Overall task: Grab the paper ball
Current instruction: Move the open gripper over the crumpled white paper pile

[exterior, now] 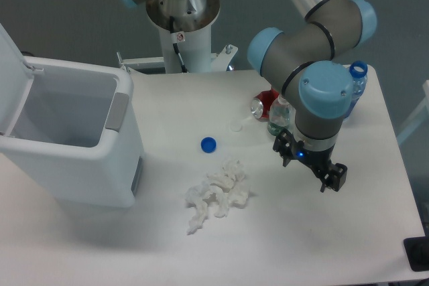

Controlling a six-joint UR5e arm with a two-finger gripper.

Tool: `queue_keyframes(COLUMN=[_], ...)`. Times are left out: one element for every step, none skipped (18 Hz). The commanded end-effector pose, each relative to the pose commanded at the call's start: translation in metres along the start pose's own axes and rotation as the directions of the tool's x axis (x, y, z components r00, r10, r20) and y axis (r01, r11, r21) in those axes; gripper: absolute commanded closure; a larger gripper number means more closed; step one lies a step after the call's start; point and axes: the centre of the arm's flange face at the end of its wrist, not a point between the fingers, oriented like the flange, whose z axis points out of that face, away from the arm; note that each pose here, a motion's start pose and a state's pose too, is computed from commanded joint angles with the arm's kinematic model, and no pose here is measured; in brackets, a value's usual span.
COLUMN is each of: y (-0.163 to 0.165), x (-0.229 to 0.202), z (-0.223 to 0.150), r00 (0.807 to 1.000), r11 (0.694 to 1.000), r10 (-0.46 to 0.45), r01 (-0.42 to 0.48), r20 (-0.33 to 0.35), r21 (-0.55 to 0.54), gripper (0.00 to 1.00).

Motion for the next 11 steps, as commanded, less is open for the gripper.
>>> queue_keyframes(y=[0.000, -0.001, -0.001, -0.002, -0.002, -0.004, -0.006, -0.007, -0.009, -0.017, -0.027], x=[0.001, 0.002, 0.002, 0.003, 0.003, 0.010, 0.024, 0.037, 0.049, 0.062, 0.072], z=[0.001, 0.002, 0.002, 0.001, 0.002, 0.007, 0.014, 0.018, 0.026, 0.032, 0.037], r00=[1.000, 1.000, 1.000, 1.000, 1.000, 1.000, 0.999, 0.999, 0.999, 0.999, 0.999], r11=[1.000, 1.000, 1.000, 1.000, 1.000, 1.000, 1.000, 0.999, 0.997, 0.993, 0.990], r10=[0.000, 0.000, -0.006, -0.009, -0.011, -0.006, -0.001, -0.005, -0.019, -0.026, -0.019], r01=[0.000, 0.000, 0.006, 0.009, 0.011, 0.006, 0.002, 0.007, 0.022, 0.029, 0.025], r20=[-0.003, -0.004, -0.003, -0.003, -0.007, -0.020, -0.041, -0.042, -0.037, -0.035, -0.047], r21=[-0.001, -0.001, -0.001, 0.001, 0.003, 0.003, 0.017, 0.047, 0.081, 0.113, 0.137], gripper=[0.00, 0.00, 0.00, 0.00, 0.00, 0.00, 0.00, 0.00, 0.00, 0.00, 0.00])
